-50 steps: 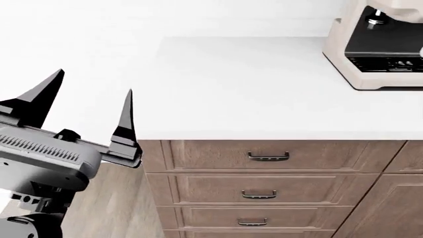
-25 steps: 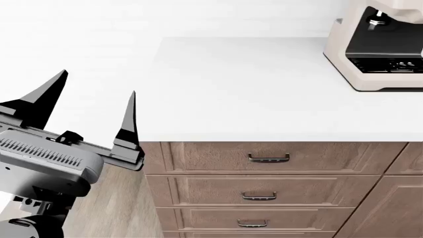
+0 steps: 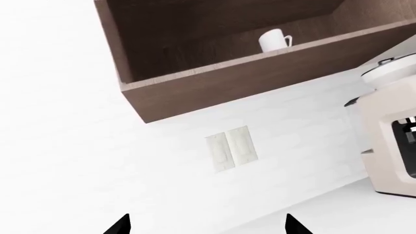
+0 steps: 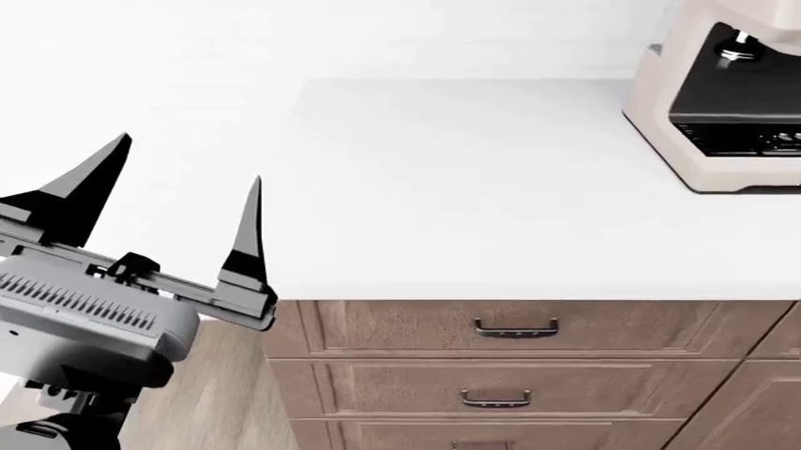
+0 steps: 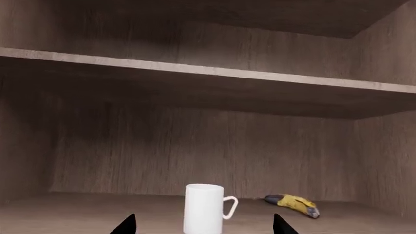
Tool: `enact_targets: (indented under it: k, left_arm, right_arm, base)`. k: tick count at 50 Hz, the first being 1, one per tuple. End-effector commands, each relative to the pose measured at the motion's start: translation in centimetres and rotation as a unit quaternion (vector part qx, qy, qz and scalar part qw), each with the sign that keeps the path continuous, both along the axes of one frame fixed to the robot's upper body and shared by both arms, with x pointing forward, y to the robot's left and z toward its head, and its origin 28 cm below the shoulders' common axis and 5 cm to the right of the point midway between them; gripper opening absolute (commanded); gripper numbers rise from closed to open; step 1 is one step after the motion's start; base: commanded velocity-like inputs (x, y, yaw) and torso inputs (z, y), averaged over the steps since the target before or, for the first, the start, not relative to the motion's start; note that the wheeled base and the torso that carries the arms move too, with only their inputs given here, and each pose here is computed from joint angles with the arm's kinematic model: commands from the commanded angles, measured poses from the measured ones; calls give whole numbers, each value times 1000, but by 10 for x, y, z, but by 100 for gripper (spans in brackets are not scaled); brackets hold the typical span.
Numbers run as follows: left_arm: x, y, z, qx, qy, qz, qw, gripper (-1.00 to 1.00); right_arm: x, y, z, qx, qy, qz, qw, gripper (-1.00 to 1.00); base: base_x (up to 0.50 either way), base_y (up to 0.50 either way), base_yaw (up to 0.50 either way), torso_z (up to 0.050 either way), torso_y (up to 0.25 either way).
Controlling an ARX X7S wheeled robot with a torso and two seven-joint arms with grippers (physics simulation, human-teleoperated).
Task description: Pick the mug from the cabinet, place it under the coffee machine dispenser, and press the start button.
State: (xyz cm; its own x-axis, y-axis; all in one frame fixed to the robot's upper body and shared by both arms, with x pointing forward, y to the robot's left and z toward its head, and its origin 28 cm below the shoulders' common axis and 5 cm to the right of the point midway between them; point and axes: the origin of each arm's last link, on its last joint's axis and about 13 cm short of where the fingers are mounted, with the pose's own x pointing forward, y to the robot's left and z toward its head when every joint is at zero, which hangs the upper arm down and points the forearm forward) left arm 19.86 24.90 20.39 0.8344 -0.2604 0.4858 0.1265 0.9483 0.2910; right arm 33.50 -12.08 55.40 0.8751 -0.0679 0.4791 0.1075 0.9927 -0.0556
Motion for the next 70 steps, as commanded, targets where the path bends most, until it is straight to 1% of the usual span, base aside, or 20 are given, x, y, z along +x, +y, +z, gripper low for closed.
enact_targets:
  k: [1, 10, 17, 23, 35, 58, 70]
  left_arm:
    - [-2, -1, 0, 2, -3, -2, 1000, 100]
    - [-4, 0, 0, 4, -6, 0, 1000, 100]
    - [-5, 0, 0, 6, -7, 0, 1000, 100]
    - [-5, 0, 1, 8, -8, -1, 1000, 100]
    - [-7, 0, 0, 6, -7, -1, 1000, 100]
    - [-5, 0, 0, 9, -8, -3, 1000, 100]
    - [-5, -1, -1, 11, -8, -8, 1000, 100]
  right_arm:
    - [4, 0, -6, 1, 9, 1, 1000, 100]
    - [7, 0, -9, 3, 14, 5, 1000, 100]
    - [3, -3, -5, 5, 14, 7, 1000, 100]
    - [4, 0, -6, 3, 13, 8, 1000, 100]
    - [4, 0, -6, -15, 20, 3, 1000, 100]
    - [9, 0, -12, -6, 21, -2, 1000, 100]
    - [4, -4, -7, -8, 24, 0, 1000, 100]
  base:
    - [187, 0, 0, 0, 0]
    - [187, -9, 0, 0, 0]
    - [186, -190, 0, 0, 0]
    - [188, -161, 0, 0, 0]
    - [185, 36, 0, 0, 0]
    - [181, 28, 0, 0, 0]
    - [179, 0, 0, 0, 0]
